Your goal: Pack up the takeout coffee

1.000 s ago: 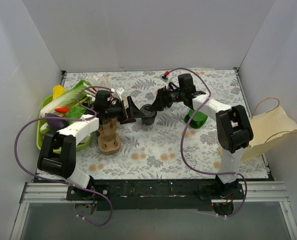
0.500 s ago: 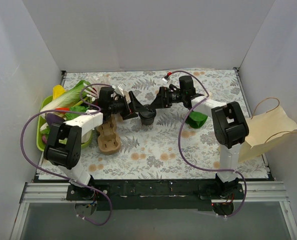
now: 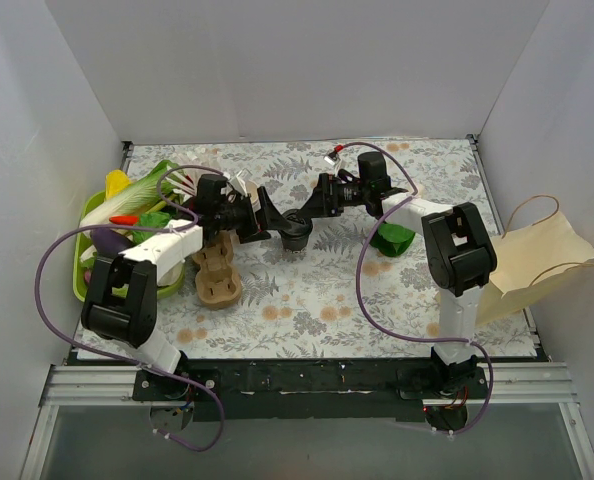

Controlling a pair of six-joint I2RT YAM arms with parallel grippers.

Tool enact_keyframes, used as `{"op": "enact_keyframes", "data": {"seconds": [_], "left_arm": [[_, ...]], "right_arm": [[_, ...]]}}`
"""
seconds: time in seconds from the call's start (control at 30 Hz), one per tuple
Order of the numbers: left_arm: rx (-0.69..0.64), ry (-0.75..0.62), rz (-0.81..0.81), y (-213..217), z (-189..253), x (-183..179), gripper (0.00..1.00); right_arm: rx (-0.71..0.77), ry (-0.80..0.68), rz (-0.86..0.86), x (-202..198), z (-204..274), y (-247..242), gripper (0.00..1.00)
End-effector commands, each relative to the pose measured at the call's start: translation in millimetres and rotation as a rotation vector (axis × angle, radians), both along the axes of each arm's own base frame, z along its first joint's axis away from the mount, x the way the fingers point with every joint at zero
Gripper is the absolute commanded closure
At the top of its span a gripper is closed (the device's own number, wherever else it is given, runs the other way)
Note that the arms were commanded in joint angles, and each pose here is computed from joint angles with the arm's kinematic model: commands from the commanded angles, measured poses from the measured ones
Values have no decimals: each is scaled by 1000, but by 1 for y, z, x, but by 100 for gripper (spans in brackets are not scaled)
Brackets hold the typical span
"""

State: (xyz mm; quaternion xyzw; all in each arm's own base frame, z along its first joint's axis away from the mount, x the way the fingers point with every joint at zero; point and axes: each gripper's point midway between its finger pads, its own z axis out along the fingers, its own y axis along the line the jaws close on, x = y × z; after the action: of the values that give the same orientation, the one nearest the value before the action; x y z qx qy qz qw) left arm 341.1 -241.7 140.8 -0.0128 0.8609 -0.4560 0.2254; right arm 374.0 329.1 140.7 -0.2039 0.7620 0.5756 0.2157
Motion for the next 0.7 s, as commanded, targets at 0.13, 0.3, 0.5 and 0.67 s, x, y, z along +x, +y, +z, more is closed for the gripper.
{"op": "enact_keyframes", "data": {"seconds": [0.13,0.3,0.5,0.67], "left_arm": [[31,-113,-47,-4,16,-9,10],[23,-60,-11,-12,8,-6,11],[56,-39,30,-13,-3,3,13],[61,-10,49,-11,-14,1,14]], "right_arm": [[5,3,4,0,-4,-1,4],[-4,27,1,-4,-12,-4,4],[-2,40,-1,-9,-16,-6,4],[5,61,-7,-11,-17,-8,4]]}}
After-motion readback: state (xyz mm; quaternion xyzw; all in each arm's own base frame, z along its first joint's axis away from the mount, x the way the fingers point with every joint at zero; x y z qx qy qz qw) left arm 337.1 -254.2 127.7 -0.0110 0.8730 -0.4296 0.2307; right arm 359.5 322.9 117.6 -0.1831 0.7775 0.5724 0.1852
